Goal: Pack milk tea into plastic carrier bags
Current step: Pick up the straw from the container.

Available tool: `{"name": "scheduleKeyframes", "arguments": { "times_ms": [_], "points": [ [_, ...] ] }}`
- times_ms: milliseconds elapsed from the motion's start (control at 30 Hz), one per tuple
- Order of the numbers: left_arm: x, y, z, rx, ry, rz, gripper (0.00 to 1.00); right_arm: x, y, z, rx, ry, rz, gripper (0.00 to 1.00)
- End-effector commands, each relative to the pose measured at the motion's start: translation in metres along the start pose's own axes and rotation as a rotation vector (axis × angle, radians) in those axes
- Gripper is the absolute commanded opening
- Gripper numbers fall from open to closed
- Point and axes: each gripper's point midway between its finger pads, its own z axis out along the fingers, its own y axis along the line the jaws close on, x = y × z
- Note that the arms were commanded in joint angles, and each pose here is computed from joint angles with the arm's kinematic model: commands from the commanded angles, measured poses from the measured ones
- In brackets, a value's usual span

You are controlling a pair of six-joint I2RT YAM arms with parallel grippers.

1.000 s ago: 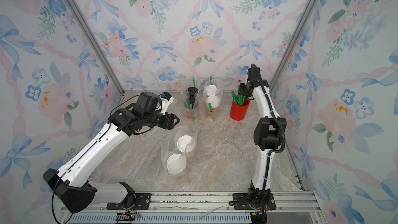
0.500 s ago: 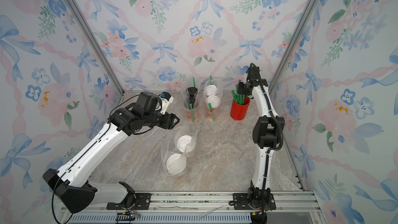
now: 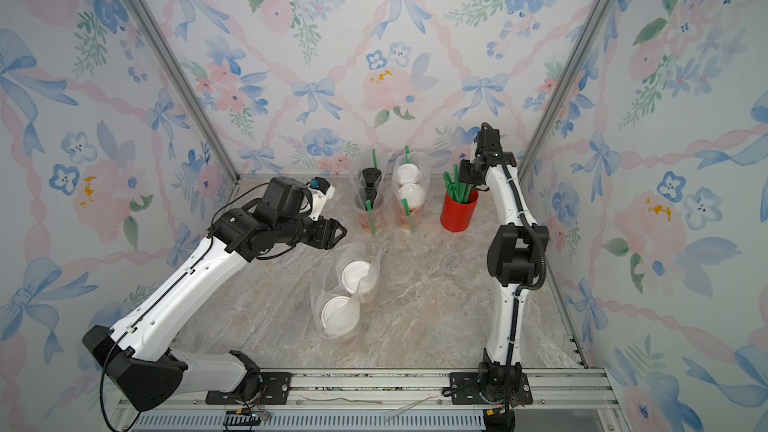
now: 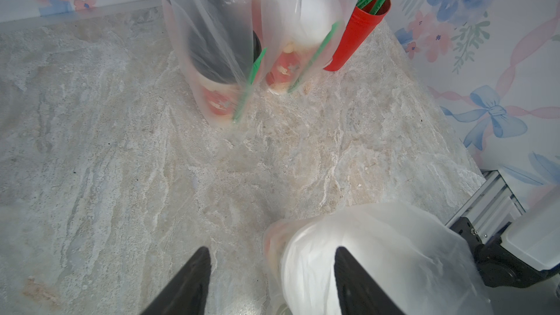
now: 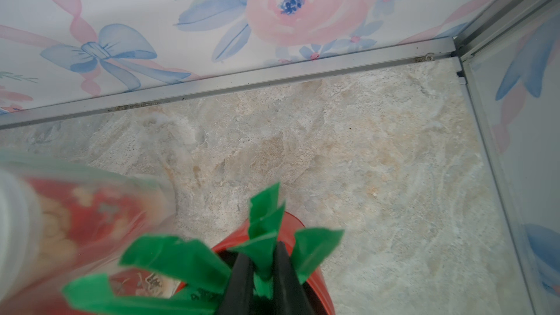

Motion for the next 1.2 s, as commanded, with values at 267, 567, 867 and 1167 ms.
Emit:
{"name": "scheduleKeyframes", "arguments": {
  "times_ms": [267,567,867,1167],
  "points": [
    [-0.006,-0.004,-0.01,0.023,-0.028,-0.013,0.66,-0.021,0.006,-0.068,0.042,-0.095,-0.042,0.12],
    [-0.004,-0.005,-0.009,0.029,-0.021,-0.017,0.66,-0.029,0.01,-0.094,0.049,-0.145,-0.067,0.11],
    [-0.008,-0.006,-0.009,0.034,-0.027,-0.013,0.67,-0.044,0.022,-0.126,0.002,-0.251,-0.115,0.1],
    [-0.009,-0.007,-0.01,0.036,-0.03,-0.006,0.67,-0.059,0.033,-0.186,-0.026,-0.451,-0.191,0.06]
  ]
}}
